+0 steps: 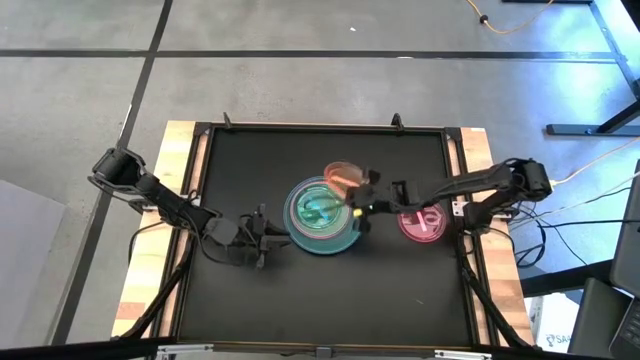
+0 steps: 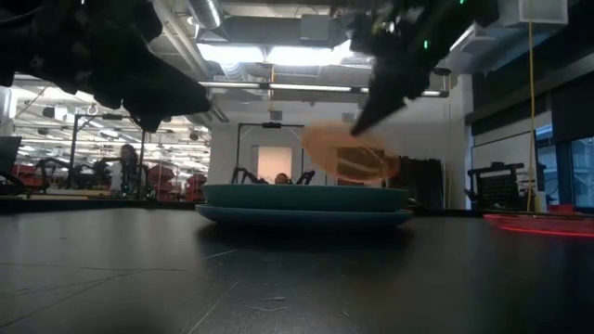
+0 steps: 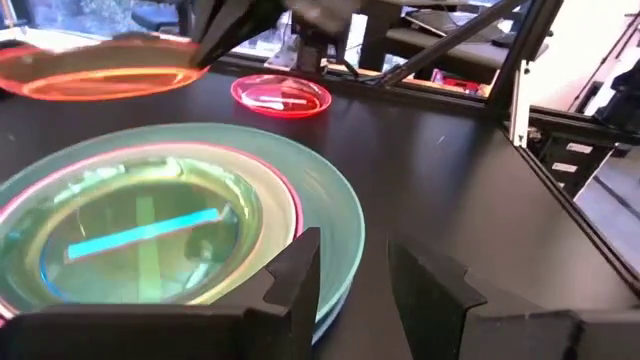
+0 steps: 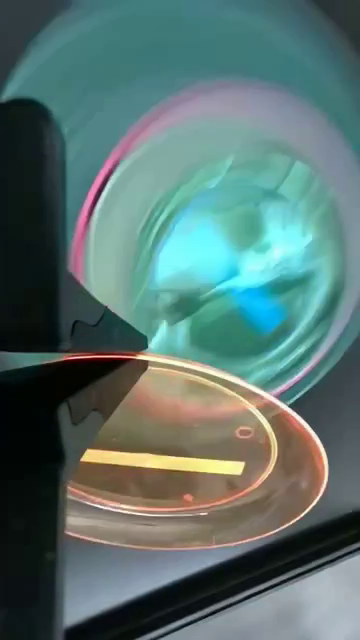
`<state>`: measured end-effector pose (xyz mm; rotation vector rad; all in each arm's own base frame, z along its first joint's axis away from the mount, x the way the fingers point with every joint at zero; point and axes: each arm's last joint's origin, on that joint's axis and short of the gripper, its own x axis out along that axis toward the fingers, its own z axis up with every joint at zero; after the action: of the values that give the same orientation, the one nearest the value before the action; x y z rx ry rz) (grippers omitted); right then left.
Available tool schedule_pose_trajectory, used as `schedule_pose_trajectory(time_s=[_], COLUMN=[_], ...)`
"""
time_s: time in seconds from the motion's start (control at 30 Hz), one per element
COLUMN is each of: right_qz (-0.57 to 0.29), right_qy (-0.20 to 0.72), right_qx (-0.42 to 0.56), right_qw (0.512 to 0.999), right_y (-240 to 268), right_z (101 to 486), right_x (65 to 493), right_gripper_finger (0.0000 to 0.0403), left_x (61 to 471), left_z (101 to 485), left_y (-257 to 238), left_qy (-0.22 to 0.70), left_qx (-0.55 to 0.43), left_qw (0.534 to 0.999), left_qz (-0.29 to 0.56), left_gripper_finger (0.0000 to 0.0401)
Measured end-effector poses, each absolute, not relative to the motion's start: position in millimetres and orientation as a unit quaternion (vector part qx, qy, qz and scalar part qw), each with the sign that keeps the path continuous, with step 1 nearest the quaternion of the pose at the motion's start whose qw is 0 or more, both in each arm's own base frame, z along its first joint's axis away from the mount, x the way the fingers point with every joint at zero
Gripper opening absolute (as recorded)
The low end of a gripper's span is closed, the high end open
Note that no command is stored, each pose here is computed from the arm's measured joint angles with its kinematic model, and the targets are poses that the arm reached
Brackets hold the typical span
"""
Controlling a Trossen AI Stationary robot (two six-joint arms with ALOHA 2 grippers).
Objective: Stack plastic plates
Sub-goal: Stack the transparent orange plate on top of the transparent blue plate
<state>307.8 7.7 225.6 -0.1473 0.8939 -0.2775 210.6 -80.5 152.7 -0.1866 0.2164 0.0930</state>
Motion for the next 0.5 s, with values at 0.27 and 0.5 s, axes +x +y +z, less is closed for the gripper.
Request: schedule_pose_trajectory(time_s=[0.27,0.5], right_qz=[0.012,0.007], right_qy=[0.316,0.337], right_qx=[-0.1,-0.12], right_qw=[0.943,0.934], right_y=[57,60], right_z=[236,206], right_x=[328,343], right_gripper_finger=[0.0001,0.0002], left_x=[210,210], left_z=[151,152], left_y=[-81,-81], left_qy=[0.116,0.113], left_qx=[-0.095,-0.097], left_qw=[0.988,0.988], left_qz=[0.048,0.047], left_gripper_finger=[0.0112,0.0112])
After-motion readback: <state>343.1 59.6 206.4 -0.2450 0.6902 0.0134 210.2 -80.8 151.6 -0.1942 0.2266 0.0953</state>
